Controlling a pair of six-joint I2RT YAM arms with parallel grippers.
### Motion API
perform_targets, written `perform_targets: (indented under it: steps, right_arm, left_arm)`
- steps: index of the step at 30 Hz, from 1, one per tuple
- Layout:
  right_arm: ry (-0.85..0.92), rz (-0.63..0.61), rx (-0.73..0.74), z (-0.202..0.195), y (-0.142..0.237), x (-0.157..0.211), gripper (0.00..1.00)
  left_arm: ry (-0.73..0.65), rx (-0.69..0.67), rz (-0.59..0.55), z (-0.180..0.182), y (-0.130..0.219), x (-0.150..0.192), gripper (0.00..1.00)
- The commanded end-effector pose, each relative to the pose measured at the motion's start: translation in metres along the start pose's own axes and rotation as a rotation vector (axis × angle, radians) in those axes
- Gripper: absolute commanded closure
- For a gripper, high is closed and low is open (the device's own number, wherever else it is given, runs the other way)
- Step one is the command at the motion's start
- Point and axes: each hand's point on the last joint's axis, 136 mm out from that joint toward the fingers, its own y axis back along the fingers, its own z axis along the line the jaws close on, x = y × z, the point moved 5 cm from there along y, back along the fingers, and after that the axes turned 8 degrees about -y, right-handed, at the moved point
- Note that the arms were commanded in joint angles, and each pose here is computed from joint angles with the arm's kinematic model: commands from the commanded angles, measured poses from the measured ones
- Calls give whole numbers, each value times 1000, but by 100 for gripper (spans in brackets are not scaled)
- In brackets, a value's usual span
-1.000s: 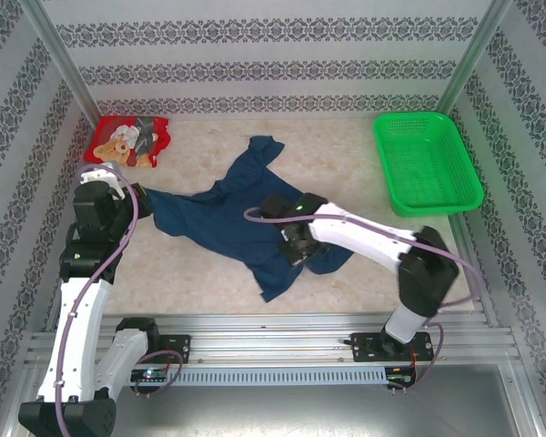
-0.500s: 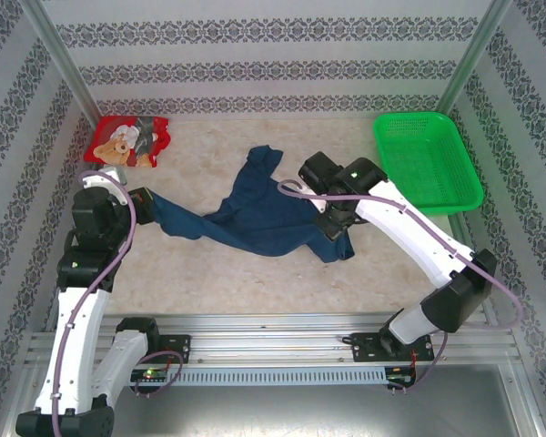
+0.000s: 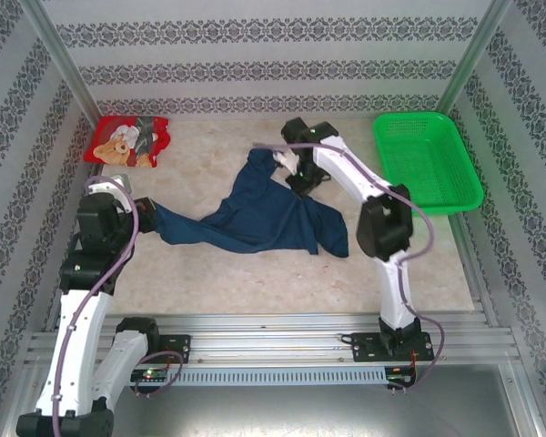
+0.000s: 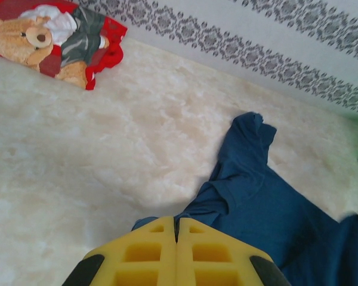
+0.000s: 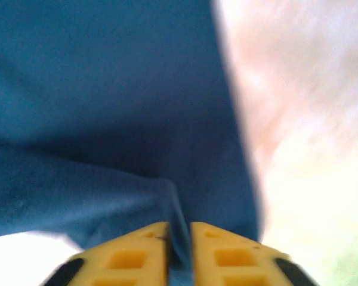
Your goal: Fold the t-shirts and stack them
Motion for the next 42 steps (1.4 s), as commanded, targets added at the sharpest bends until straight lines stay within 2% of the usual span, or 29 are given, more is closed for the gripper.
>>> perform_targets:
  steps: [1,3,5,8,12,15,19,23,26,37,42]
  right_arm:
    - [-107,-199,-21,-28,30,-48,55]
    - [-200,-254,-91,-33,38,-54,49]
    - [-301,-231,-66,-40,45,-43,45]
    - [-366,-198,-85,-24,68,-6,44]
    - [-571,-249,-316,9,102,58,39]
    - [-843,-234,-488,15,87,112,38]
    - [-1059,-251,-613,25,48,153,37]
    - [-1176,-304,-733,24,10,156,41]
    - [-1221,-291,-802,26,-9,150,45]
    - [-1338,-160,-743,29,-36,169,49]
    - [-1360,-105,-719,33,-32,183,49]
  left_arm:
    - [-44,15,-32,-5,-10,-7,100]
    - [-45,33,-22,-8,-18,-5,100]
    - [-42,45,-7,-10,-26,0,100]
    - [-45,37,9,-9,-33,6,100]
    - [-43,9,28,-4,-40,13,100]
    - [-37,16,38,-5,-46,18,100]
    - [-35,29,49,-7,-53,21,100]
    - [-50,49,58,-12,-57,20,100]
    - [-50,54,63,-13,-58,20,100]
    - [-55,46,79,-12,-58,24,100]
    - [-60,39,82,-11,-57,23,100]
